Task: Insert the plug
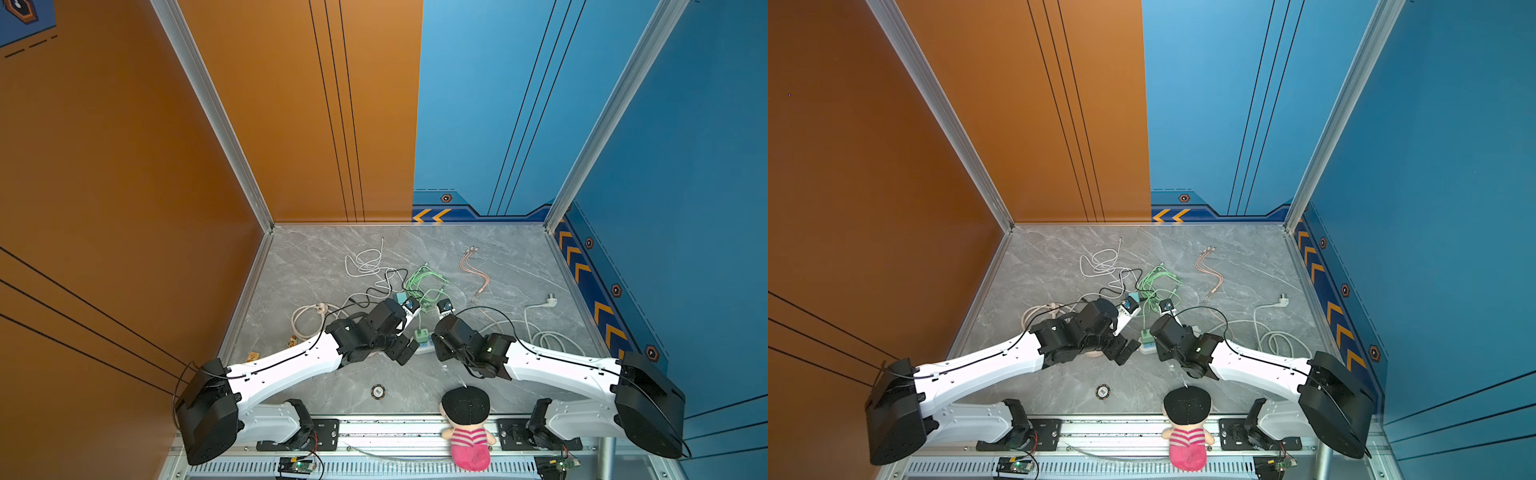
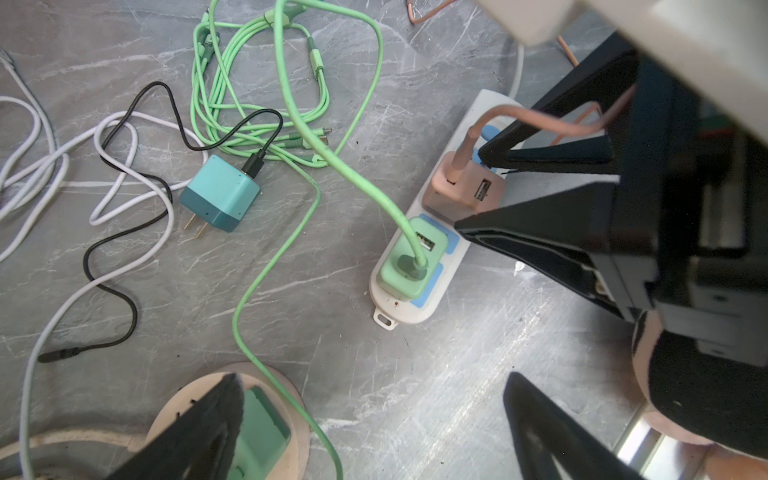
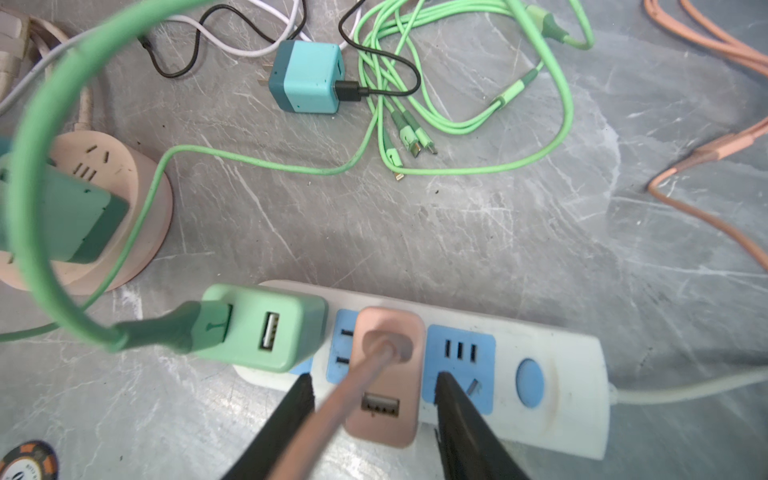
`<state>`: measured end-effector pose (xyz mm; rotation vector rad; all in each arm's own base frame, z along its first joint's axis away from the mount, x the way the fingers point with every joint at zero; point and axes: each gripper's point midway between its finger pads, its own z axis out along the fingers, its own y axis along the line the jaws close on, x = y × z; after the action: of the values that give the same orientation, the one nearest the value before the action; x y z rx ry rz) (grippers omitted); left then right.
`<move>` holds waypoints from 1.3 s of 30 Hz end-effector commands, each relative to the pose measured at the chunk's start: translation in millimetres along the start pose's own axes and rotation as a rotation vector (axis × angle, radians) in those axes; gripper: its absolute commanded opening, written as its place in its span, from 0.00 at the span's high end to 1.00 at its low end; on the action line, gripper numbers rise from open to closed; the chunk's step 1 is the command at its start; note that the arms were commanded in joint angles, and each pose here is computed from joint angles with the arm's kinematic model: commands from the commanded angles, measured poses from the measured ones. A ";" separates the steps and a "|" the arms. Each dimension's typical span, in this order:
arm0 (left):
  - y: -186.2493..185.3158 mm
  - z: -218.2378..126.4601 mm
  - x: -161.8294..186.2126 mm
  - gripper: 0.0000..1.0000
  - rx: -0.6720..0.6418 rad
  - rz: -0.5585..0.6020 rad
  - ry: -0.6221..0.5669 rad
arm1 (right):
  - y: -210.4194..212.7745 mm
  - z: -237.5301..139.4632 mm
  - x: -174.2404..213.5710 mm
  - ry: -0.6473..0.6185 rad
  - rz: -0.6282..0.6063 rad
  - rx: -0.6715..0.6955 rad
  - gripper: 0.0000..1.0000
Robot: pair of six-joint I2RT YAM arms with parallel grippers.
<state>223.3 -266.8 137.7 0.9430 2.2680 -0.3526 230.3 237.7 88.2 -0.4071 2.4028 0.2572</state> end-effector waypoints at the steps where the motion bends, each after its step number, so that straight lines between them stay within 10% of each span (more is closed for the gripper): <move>1: 5.2 -6.0 2.0 0.02 -0.026 -0.008 0.001 | 7.9 -12.5 12.2 0.052 -0.034 -0.036 0.41; 17: 10.1 -16.8 -2.8 0.02 -0.051 -0.030 -0.040 | 13.1 -75.0 0.6 0.012 0.038 -0.233 0.27; 39: 15.9 -15.3 -0.6 0.02 -0.069 -0.043 -0.029 | -19.2 -31.8 -12.8 0.089 0.053 0.063 0.50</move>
<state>227.5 -260.0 157.4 0.8817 2.2196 -0.3401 214.0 221.7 112.3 -0.4067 2.5403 0.2745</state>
